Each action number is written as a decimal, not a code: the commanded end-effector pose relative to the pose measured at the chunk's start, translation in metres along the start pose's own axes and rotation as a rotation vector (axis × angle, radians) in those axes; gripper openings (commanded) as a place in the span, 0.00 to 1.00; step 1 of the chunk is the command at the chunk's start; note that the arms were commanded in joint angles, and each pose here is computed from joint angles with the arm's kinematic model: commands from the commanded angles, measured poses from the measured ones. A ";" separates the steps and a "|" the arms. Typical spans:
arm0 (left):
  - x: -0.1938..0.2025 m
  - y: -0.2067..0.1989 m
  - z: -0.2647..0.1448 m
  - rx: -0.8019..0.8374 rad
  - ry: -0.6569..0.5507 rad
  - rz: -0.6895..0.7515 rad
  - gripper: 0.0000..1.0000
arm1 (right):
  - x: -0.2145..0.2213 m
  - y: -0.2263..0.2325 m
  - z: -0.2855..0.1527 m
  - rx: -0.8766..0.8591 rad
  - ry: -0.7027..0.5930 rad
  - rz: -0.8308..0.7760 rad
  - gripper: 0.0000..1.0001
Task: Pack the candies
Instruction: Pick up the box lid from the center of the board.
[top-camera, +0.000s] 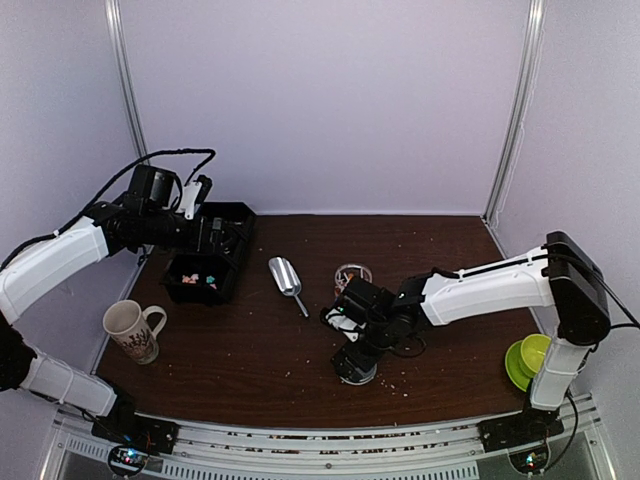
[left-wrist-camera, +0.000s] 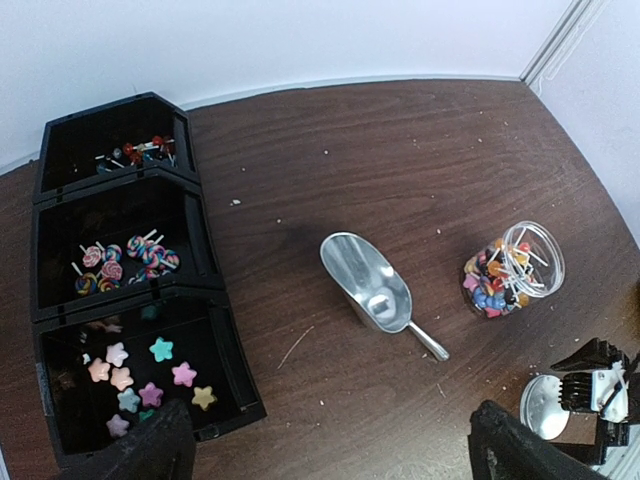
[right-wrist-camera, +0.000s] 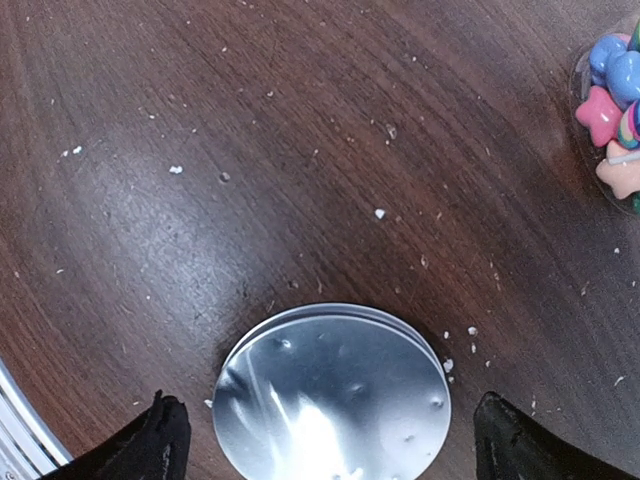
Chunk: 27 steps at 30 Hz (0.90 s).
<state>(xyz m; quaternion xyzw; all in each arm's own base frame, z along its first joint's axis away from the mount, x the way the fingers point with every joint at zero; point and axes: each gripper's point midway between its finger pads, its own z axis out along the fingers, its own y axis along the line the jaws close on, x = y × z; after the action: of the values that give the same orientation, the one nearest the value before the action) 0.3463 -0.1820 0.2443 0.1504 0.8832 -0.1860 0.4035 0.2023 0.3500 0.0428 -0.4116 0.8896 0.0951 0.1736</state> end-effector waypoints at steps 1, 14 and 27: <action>-0.013 -0.001 -0.004 0.011 -0.056 0.019 0.98 | 0.004 -0.003 0.005 0.028 0.035 0.013 1.00; -0.013 0.003 -0.004 -0.008 -0.059 0.025 0.98 | 0.008 -0.002 0.011 0.021 0.069 0.013 1.00; -0.013 0.003 -0.004 -0.010 -0.057 0.025 0.98 | 0.011 -0.001 0.016 0.012 0.097 0.007 0.98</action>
<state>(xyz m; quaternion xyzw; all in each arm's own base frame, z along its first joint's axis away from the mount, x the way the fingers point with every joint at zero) 0.3472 -0.1804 0.2442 0.1520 0.8831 -0.1811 0.4053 0.1980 0.3443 0.0232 -0.4153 0.8967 0.0708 0.1360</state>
